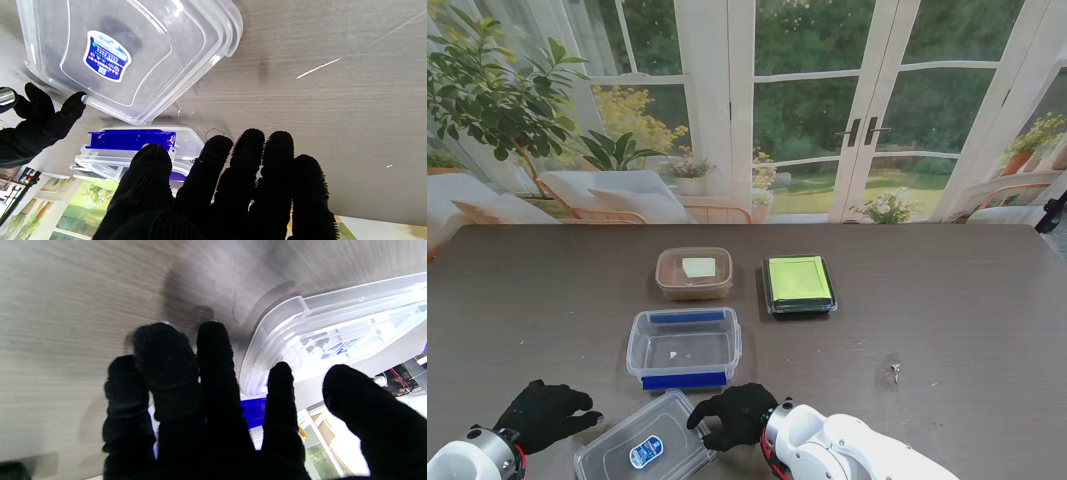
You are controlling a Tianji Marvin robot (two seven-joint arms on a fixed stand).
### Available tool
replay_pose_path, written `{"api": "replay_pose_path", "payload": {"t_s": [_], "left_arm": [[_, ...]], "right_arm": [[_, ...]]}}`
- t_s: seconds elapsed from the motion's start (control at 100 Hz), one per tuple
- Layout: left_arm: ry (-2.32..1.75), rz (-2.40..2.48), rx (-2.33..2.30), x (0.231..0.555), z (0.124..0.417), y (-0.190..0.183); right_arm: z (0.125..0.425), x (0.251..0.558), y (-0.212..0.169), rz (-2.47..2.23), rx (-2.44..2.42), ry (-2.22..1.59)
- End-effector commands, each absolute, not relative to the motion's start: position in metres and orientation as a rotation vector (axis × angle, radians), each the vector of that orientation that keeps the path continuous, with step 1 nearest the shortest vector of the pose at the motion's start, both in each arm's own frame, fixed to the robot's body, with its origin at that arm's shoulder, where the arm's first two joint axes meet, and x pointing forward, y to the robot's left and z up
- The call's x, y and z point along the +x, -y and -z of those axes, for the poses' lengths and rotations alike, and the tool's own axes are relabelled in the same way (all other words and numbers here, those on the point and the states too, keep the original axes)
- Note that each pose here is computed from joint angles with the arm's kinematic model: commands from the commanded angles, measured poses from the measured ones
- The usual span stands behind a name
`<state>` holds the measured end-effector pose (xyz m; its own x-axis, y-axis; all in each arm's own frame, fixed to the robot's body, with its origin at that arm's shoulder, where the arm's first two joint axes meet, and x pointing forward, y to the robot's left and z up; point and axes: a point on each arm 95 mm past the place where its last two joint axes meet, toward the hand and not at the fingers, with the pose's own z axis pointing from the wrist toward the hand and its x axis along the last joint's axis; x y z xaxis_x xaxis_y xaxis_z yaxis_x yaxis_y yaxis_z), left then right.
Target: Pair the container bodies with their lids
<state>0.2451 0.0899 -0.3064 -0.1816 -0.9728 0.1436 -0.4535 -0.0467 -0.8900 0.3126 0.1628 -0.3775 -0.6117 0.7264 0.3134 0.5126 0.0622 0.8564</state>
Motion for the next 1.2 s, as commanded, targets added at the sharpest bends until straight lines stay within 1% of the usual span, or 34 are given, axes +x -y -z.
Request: {"api": "replay_pose_path", "payload": {"t_s": [0.0, 0.46, 0.85, 1.19], "left_arm": [[-1.691, 1.169, -1.541, 0.239, 0.308, -0.087], [-1.731, 1.121, -1.618, 0.221, 0.315, -0.070], [-1.757, 1.024, -1.676, 0.199, 0.316, -0.062], [-1.766, 0.977, -1.702, 0.203, 0.329, -0.064]], "right_arm": [[0.391, 0.305, -0.154, -1.512, 1.297, -2.177], [0.395, 0.306, -0.135, -1.492, 1.382, -2.130], [0.394, 0.306, -0.131, -1.489, 1.402, -2.117], [0.392, 0.305, -0.130, -1.491, 1.407, -2.115]]}}
